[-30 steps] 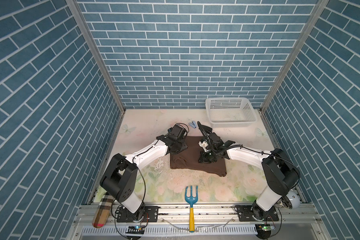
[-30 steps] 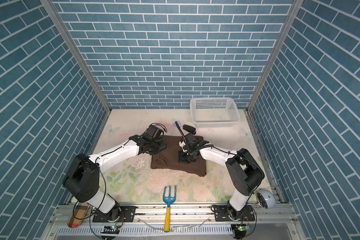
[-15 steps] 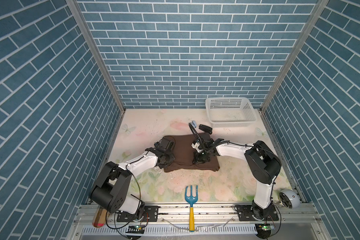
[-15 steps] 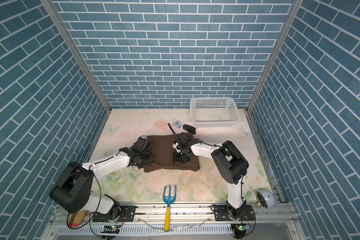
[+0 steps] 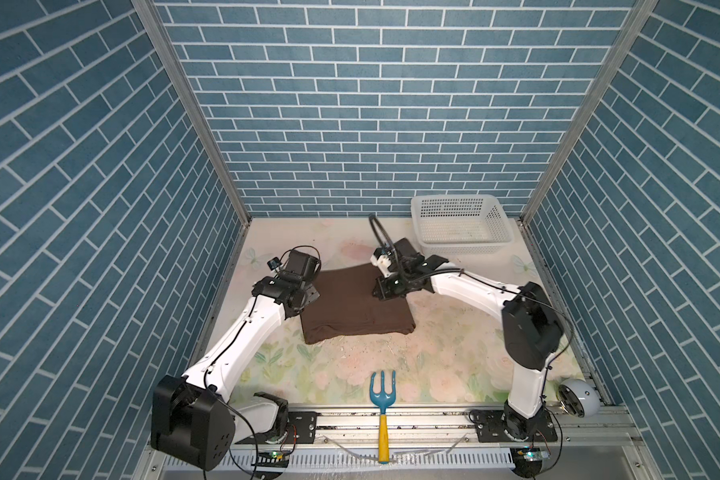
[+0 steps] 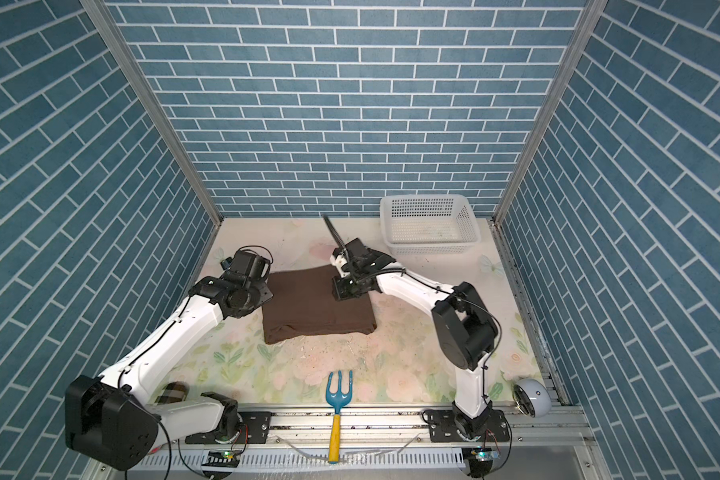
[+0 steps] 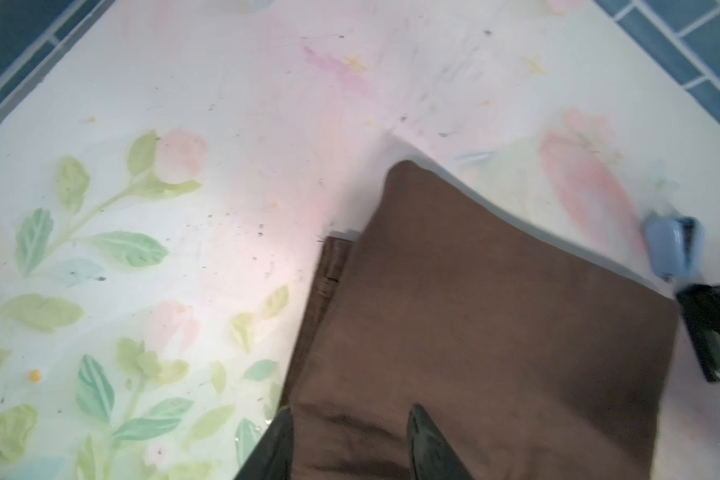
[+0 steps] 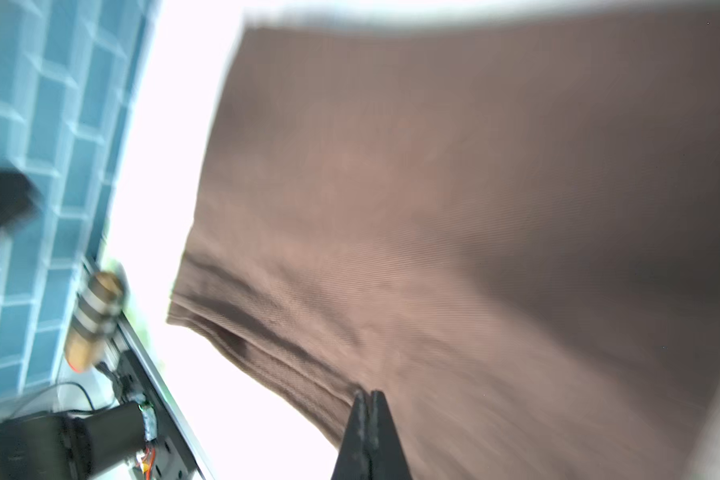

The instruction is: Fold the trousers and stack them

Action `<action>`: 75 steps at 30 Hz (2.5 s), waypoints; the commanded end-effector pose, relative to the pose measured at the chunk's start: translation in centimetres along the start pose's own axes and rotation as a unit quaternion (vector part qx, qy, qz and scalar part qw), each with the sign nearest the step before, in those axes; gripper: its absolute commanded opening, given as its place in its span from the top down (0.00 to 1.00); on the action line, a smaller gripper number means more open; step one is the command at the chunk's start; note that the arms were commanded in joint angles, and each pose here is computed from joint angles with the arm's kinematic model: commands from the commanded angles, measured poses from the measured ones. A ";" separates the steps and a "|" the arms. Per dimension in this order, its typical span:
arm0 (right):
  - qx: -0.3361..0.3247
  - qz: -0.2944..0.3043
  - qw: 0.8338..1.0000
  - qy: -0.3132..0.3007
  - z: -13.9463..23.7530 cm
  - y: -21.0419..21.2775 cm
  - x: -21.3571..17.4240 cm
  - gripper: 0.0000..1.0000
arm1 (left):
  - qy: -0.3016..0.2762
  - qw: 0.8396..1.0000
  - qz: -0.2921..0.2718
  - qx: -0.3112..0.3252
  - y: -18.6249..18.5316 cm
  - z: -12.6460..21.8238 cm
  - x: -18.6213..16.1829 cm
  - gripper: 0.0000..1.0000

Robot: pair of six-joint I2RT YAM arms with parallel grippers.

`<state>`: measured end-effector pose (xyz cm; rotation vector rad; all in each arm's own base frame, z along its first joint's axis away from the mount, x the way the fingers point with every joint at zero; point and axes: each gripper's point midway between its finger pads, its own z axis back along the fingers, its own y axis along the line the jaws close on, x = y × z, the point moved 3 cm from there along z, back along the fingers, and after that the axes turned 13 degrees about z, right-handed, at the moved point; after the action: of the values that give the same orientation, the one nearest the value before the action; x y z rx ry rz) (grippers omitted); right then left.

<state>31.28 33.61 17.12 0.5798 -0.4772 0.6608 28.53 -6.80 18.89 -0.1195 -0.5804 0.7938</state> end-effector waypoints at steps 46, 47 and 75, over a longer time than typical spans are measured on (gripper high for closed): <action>-0.111 0.060 0.991 -0.040 1.4 -0.8 -2.4 0.81 | 0.031 0.994 -0.101 -0.016 -4.3 -2.8 -7.6 0.54; -0.137 0.071 0.986 -0.062 3.0 -1.2 -2.1 0.80 | 0.032 0.994 -0.099 -0.024 -4.6 -2.5 -7.9 0.53; -0.323 -0.022 0.940 -0.108 13.0 -10.5 -7.6 0.74 | 0.154 0.985 0.003 0.080 -1.1 -14.4 -7.5 0.65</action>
<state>29.75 15.95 18.49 0.0784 -0.8551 0.3774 32.16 -14.00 5.54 -0.1878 -0.2338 0.7958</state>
